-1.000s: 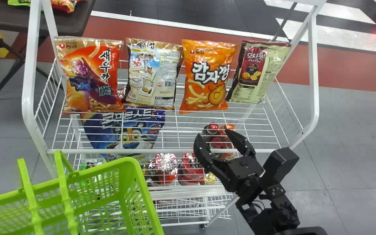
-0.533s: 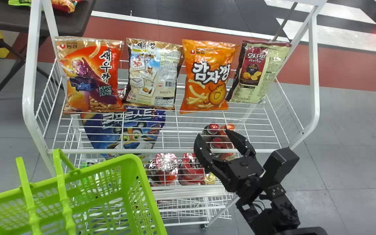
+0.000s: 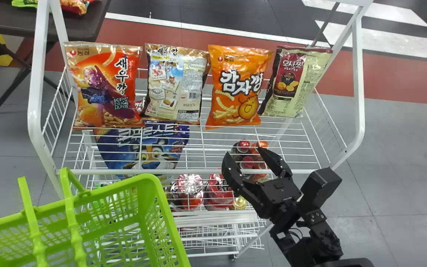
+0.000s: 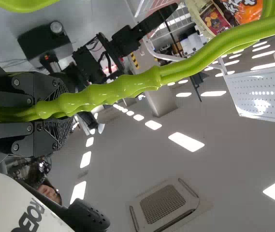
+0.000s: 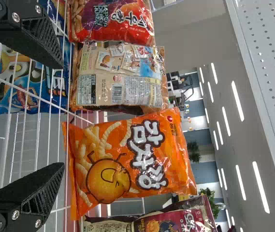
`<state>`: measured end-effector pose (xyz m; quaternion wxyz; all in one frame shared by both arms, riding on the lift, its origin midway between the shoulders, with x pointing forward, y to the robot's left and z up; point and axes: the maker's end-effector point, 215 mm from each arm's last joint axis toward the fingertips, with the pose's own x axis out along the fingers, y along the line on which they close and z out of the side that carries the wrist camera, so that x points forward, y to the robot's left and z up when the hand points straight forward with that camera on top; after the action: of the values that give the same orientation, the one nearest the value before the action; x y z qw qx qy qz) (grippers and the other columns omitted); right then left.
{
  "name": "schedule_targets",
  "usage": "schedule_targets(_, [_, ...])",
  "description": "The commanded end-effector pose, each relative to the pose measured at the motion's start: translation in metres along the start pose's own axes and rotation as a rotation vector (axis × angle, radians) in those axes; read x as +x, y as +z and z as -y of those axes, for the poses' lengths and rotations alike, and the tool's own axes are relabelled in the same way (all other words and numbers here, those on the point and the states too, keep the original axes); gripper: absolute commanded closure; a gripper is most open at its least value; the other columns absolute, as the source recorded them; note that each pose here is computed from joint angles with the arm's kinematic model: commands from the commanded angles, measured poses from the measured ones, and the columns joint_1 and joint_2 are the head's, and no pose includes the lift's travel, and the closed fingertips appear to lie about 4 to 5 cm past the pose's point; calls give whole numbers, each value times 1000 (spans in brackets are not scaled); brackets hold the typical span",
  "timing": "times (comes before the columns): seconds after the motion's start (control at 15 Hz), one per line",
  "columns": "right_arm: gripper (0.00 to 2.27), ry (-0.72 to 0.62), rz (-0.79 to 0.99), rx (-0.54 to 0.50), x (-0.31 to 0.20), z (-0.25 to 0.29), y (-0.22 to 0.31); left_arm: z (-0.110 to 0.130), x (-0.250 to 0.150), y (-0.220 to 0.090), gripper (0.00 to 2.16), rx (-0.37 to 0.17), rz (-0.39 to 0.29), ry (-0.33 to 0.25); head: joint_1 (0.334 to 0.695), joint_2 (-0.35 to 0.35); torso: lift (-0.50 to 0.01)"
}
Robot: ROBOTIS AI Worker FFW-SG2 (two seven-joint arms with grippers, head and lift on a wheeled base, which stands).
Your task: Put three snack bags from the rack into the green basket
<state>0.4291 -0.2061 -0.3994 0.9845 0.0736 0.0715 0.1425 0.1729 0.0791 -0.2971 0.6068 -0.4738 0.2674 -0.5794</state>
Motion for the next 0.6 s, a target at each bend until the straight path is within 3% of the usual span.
schedule_targets(0.0, [87,1,0,0,0,0,0,1,0,1,2148,-3,9,-10,695,-248,0])
schedule_targets(0.27, [87,3,1,2,1,-2,0,2,0,0,2148,-4,8,-15,695,-247,0])
schedule_targets(0.53, [87,67,6,9,23,-39,6,1,-1,-1,2148,-8,7,-12,695,-225,0])
